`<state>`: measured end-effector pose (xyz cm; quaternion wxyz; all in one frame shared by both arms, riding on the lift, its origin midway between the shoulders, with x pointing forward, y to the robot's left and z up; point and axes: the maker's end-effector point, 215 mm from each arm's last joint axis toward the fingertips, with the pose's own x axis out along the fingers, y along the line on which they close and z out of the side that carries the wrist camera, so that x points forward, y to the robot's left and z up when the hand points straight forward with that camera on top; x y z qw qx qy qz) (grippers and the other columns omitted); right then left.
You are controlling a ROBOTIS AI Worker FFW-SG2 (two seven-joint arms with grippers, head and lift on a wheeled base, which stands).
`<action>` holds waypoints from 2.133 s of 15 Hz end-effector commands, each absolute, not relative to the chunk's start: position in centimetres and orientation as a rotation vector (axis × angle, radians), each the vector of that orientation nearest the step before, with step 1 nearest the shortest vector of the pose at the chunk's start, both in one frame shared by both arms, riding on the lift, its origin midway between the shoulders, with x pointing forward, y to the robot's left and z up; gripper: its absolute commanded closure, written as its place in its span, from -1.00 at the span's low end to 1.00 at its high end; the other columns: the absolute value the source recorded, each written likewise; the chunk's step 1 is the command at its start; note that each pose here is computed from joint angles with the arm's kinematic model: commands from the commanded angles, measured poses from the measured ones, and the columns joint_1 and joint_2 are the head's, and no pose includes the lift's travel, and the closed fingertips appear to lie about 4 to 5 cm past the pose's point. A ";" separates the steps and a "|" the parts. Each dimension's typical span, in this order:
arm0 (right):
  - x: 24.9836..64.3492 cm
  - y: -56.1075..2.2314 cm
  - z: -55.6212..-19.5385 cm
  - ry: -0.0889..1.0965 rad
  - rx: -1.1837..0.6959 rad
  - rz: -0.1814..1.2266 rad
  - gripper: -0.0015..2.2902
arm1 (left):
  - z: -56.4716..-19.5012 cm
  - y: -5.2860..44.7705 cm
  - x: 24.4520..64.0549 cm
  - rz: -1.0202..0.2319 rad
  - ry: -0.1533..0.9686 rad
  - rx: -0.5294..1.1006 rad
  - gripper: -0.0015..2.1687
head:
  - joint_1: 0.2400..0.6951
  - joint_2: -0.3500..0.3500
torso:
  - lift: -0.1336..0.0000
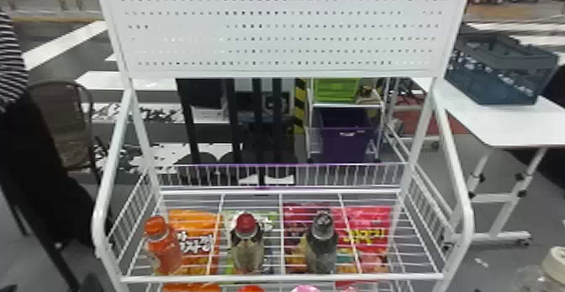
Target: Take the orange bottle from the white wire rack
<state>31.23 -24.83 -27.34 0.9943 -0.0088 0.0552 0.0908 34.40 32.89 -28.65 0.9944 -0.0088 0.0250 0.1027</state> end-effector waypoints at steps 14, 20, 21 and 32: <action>31.0 -24.9 -27.1 0.103 -0.014 0.181 0.01 | -33.3 32.6 35.0 0.195 0.101 -0.012 -0.92 | 0.14 0.00 | 1.00; 31.0 -24.9 -27.3 0.101 -0.011 0.181 0.01 | -40.0 28.8 38.1 0.127 0.047 -0.047 -0.92 | 0.14 0.00 | 1.00; 31.0 -24.9 -27.4 0.103 -0.011 0.181 0.01 | -41.0 28.2 38.8 0.116 0.057 -0.048 -0.92 | 0.14 0.00 | 1.00; 30.9 -25.1 -28.0 0.114 -0.013 0.177 0.01 | -45.1 27.6 46.6 0.087 0.053 -0.012 -0.92 | 0.14 0.00 | 1.00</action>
